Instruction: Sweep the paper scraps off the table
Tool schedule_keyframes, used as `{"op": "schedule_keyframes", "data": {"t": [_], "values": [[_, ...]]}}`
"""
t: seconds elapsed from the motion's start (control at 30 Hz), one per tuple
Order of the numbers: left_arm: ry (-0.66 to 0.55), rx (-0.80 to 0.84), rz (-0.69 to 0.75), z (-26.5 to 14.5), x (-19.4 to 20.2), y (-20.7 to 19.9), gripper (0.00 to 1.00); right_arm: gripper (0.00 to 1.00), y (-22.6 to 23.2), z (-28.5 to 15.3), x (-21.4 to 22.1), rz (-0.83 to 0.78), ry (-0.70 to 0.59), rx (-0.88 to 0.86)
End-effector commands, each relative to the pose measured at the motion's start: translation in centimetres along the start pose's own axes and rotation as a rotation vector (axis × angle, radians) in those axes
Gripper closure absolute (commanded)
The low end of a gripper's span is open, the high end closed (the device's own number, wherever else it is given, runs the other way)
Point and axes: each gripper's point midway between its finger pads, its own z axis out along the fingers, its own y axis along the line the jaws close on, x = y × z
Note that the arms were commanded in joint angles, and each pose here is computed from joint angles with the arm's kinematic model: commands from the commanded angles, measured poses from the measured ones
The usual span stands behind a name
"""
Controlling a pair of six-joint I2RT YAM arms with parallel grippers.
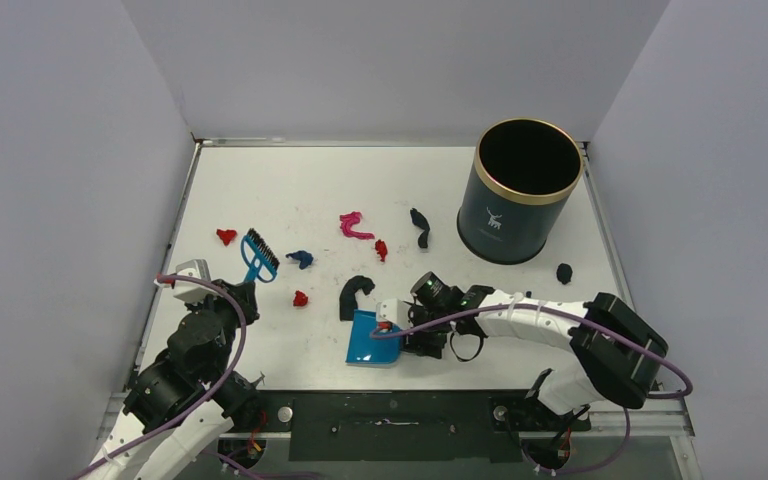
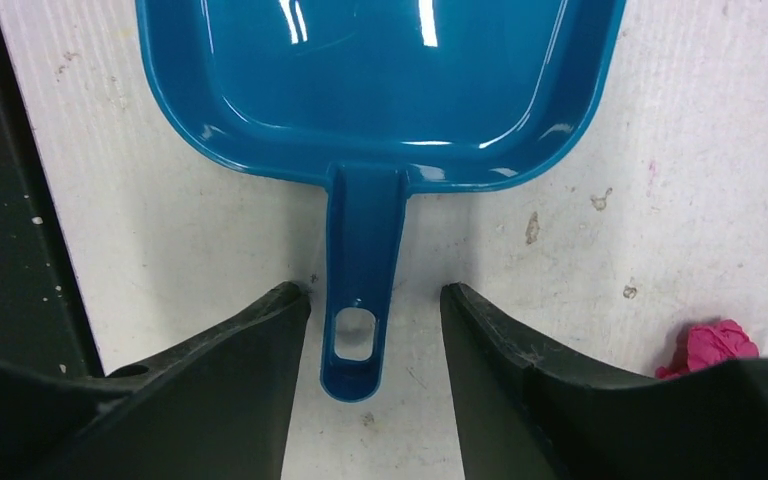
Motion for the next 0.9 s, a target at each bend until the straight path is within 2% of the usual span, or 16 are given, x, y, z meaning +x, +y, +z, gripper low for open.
{"op": "schedule_keyframes", "data": {"t": [0.0, 0.07, 0.17, 0.43, 0.57, 0.73, 0.87], "values": [[-0.034, 0.026, -0.020, 0.1, -1.0, -0.7, 1.00, 0.54, -0.6, 0.4, -0.7, -0.016, 0.009, 0.005], [-0.036, 0.027, -0.021, 0.1, -1.0, -0.7, 1.00, 0.65, -0.5, -0.2, -0.7, -0.019, 0.022, -0.004], [-0.035, 0.029, -0.019, 0.1, -1.0, -0.8, 1.00, 0.74, -0.6, -1.6, -0.9, -0.033, 0.031, -0.008], [-0.024, 0.034, -0.004, 0.3, -0.8, -1.1, 1.00, 0.84, -2.1, -5.5, -1.1, -0.038, 0.008, 0.057], [-0.006, 0.079, 0.013, 0.5, -0.5, -2.1, 1.00, 0.93, -3.1, -8.3, -1.0, -0.050, 0.014, 0.091], [0.051, 0.178, 0.044, 1.0, 0.6, -4.4, 1.00, 0.95, -5.0, -11.8, 1.3, 0.005, 0.083, 0.133], [0.086, 0.203, 0.045, 1.3, 1.3, -5.3, 1.00, 0.95, -6.7, -16.4, 1.5, 0.008, 0.071, 0.179]]}}
